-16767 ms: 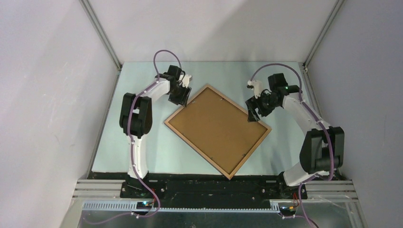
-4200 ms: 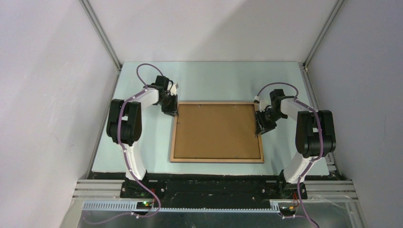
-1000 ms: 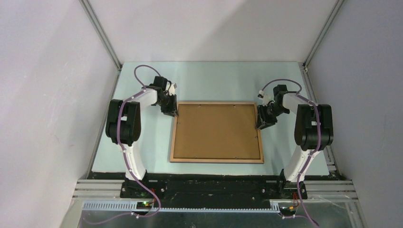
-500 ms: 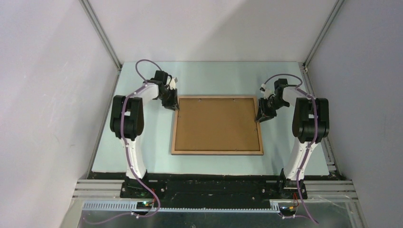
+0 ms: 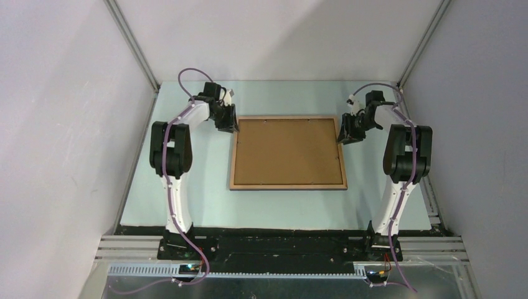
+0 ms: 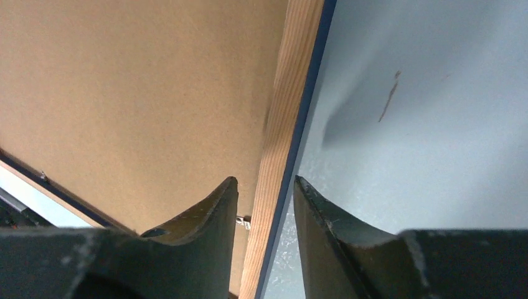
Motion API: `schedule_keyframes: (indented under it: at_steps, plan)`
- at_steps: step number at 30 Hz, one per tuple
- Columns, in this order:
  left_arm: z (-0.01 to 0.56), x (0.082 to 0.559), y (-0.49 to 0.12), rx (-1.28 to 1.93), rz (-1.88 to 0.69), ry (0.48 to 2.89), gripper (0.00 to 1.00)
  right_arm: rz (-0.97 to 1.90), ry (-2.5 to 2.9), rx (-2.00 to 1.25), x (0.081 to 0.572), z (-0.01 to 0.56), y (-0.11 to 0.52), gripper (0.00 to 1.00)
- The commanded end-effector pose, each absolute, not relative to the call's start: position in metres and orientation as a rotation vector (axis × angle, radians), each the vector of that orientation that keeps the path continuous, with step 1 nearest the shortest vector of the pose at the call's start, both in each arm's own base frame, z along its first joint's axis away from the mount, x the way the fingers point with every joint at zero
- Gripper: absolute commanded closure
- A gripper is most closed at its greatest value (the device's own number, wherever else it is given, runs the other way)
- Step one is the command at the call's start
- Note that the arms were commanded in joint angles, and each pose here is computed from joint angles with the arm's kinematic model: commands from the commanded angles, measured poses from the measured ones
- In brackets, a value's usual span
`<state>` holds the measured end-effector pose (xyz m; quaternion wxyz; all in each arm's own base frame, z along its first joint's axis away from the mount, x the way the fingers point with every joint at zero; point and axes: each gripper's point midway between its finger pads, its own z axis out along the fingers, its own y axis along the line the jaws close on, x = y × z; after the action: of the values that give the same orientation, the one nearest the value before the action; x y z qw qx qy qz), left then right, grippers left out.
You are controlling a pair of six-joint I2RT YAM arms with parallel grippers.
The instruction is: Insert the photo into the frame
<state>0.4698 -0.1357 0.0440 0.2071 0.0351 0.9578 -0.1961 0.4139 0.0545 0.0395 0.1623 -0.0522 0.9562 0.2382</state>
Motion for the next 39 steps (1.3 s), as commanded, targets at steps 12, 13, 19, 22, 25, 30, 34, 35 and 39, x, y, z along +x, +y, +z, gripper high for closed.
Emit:
schedule_keyframes:
  at_steps: [12, 13, 19, 22, 25, 30, 34, 35, 39]
  plan:
    - [0.117, 0.464, -0.119, 0.164, -0.488, 2.504, 0.39, 0.56, 2.438, -0.582, 0.365, 0.137, 0.085, 0.3]
    - [0.125, 0.456, -0.113, 0.174, -0.454, 2.49, 0.36, 0.547, 2.417, -0.654, 0.358, 0.138, 0.095, 0.29]
    - [0.162, 0.402, -0.091, 0.379, -0.322, 2.381, 0.23, 0.495, 2.303, -0.951, 0.303, 0.142, 0.139, 0.27]
    - [0.188, 0.375, -0.085, 0.465, -0.271, 2.287, 0.12, 0.451, 2.241, -1.073, 0.289, 0.144, 0.158, 0.26]
    - [0.188, 0.347, -0.075, 0.529, -0.213, 2.256, 0.01, 0.392, 2.213, -1.21, 0.276, 0.132, 0.176, 0.26]
    - [0.19, 0.311, -0.062, 0.552, -0.137, 2.199, 0.0, 0.342, 2.183, -1.405, 0.261, 0.104, 0.203, 0.26]
    - [0.185, 0.293, -0.056, 0.539, -0.11, 2.186, 0.0, 0.296, 2.179, -1.52, 0.255, 0.08, 0.22, 0.27]
    - [0.188, 0.291, -0.055, 0.534, -0.106, 2.176, 0.0, 0.284, 2.185, -1.547, 0.254, 0.072, 0.222, 0.27]
    - [0.184, 0.282, -0.052, 0.518, -0.096, 2.175, 0.0, 0.231, 2.178, -1.643, 0.245, 0.053, 0.233, 0.29]
